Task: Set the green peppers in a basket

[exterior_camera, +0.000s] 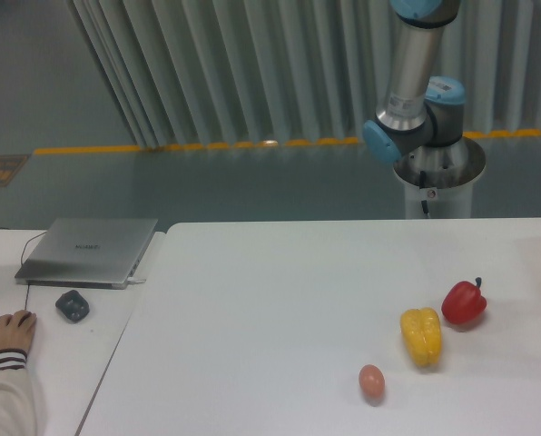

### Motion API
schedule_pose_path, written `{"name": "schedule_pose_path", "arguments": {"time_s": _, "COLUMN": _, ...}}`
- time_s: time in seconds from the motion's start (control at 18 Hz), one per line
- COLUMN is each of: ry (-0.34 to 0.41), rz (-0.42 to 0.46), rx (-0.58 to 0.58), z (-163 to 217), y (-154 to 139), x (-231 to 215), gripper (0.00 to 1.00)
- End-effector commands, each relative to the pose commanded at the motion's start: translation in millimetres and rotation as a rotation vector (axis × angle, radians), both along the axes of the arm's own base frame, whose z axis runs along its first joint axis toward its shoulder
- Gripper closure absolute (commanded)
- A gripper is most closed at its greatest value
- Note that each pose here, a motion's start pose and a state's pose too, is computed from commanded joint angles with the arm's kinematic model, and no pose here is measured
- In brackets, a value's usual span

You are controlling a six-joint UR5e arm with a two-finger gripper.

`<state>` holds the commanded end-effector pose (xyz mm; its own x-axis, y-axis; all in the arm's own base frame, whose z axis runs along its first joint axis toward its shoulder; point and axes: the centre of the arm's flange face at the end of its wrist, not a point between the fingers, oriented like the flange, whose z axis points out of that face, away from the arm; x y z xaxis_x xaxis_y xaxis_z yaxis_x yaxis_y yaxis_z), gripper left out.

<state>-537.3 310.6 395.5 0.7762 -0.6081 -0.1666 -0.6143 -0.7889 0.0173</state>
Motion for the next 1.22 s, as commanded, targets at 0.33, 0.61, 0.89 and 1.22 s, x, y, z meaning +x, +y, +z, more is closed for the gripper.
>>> {"name": "schedule_pose_path", "arguments": {"time_s": 0.33, "ry": -0.095, "rz": -0.088, "rx": -0.085, "z": 6, "y": 38, "x": 41, "gripper": 0.00}}
{"name": "schedule_pose_path", "arguments": {"time_s": 0.61, "ry": -0.111, "rz": -0.150, "rx": -0.133, "z": 2, "y": 72, "x": 78, "gripper": 0.00}}
{"name": "schedule_pose_path", "arguments": {"time_s": 0.89, "ry": -0.116, "rz": -0.167, "rx": -0.143, "z": -4, "y": 83, "x": 84, "gripper": 0.00}}
{"name": "schedule_pose_path", "arguments": {"time_s": 1.22, "ry": -0.122, "rz": -0.171, "rx": -0.134, "z": -5, "y": 84, "x": 84, "gripper": 0.00}}
